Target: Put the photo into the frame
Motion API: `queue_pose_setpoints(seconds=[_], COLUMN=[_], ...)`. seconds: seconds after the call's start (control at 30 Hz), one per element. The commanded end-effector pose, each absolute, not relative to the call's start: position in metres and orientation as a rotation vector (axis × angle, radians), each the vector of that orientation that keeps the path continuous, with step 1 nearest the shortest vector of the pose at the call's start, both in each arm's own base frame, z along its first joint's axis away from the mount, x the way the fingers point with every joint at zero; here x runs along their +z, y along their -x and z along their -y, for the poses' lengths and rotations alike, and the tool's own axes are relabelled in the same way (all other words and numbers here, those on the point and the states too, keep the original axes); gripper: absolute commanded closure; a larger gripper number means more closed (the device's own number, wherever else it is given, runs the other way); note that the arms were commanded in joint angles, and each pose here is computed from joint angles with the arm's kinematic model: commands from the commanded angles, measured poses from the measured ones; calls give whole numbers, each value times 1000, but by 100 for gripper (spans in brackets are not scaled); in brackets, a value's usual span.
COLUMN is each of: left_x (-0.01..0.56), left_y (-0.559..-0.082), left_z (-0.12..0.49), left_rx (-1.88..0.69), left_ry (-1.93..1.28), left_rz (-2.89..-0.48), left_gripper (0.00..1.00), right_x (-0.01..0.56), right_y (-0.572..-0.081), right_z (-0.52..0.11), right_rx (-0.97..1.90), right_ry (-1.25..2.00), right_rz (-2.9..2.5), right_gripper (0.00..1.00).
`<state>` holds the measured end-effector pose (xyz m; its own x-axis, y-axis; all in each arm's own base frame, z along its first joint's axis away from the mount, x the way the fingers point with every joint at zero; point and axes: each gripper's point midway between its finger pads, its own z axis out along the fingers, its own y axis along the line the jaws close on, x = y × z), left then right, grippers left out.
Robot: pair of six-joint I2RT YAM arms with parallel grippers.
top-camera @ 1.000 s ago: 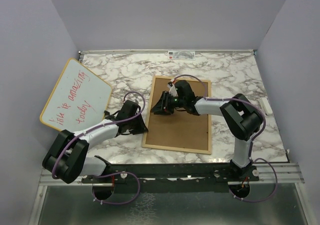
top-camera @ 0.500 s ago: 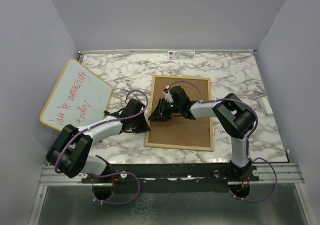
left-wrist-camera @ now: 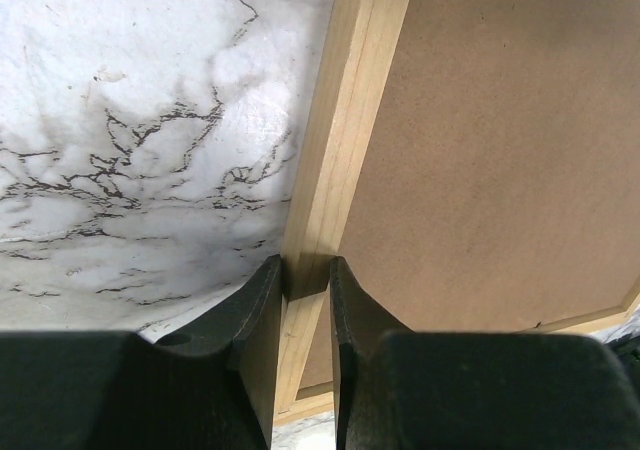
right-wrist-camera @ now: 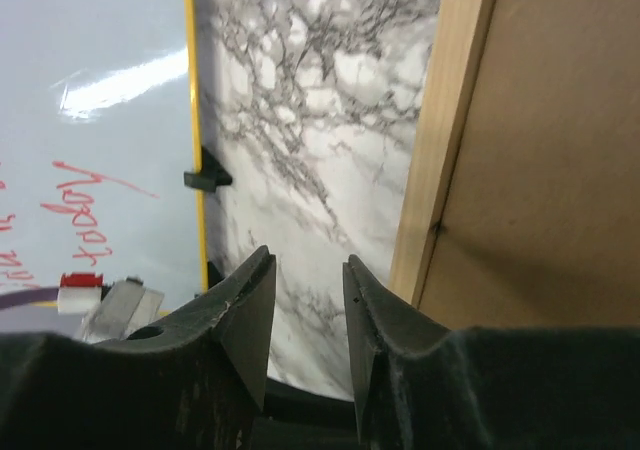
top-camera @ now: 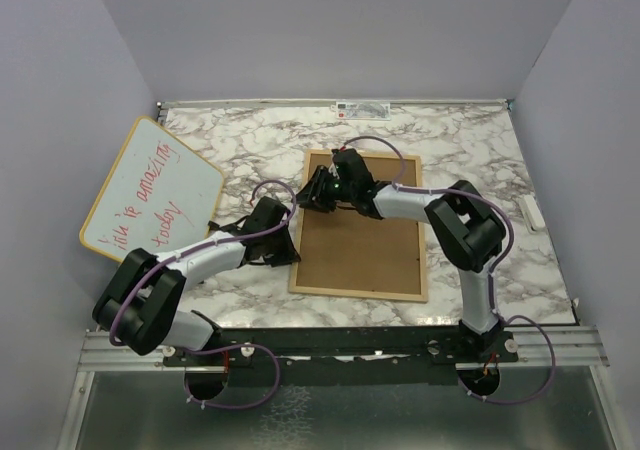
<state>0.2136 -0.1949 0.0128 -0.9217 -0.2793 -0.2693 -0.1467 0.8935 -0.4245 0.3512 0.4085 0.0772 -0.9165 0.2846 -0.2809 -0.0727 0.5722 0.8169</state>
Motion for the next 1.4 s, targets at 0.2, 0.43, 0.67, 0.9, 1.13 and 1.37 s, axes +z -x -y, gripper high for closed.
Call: queue_pose_setpoints(seconds=[0.2, 0.43, 0.67, 0.9, 1.13, 1.37], left_x=[-46, -46, -46, -47, -47, -46], left_y=[-148, -148, -148, -148, -150, -152], left_z=[128, 129, 128, 128, 127, 127], left_rx=[-115, -115, -113, -104, -90, -77], left_ry=[330, 328, 336, 346, 358, 363], left_rz=[-2995, -2998, -2995, -2997, -2994, -2992], left_gripper=[100, 100, 100, 100, 100, 100], right_x=[42, 30, 21, -1, -13, -15], right_y=[-371, -375, -383, -374, -358, -362], right_z=[-400, -394, -391, -377, -350, -338], right_rx=[1151, 1100, 1088, 1022, 991, 994], right_ry=[-249, -264, -254, -280, -324, -353], right_rz=[-2475, -2493, -2487, -2554, -2602, -2597], right_gripper=[71, 73, 73, 73, 73, 74])
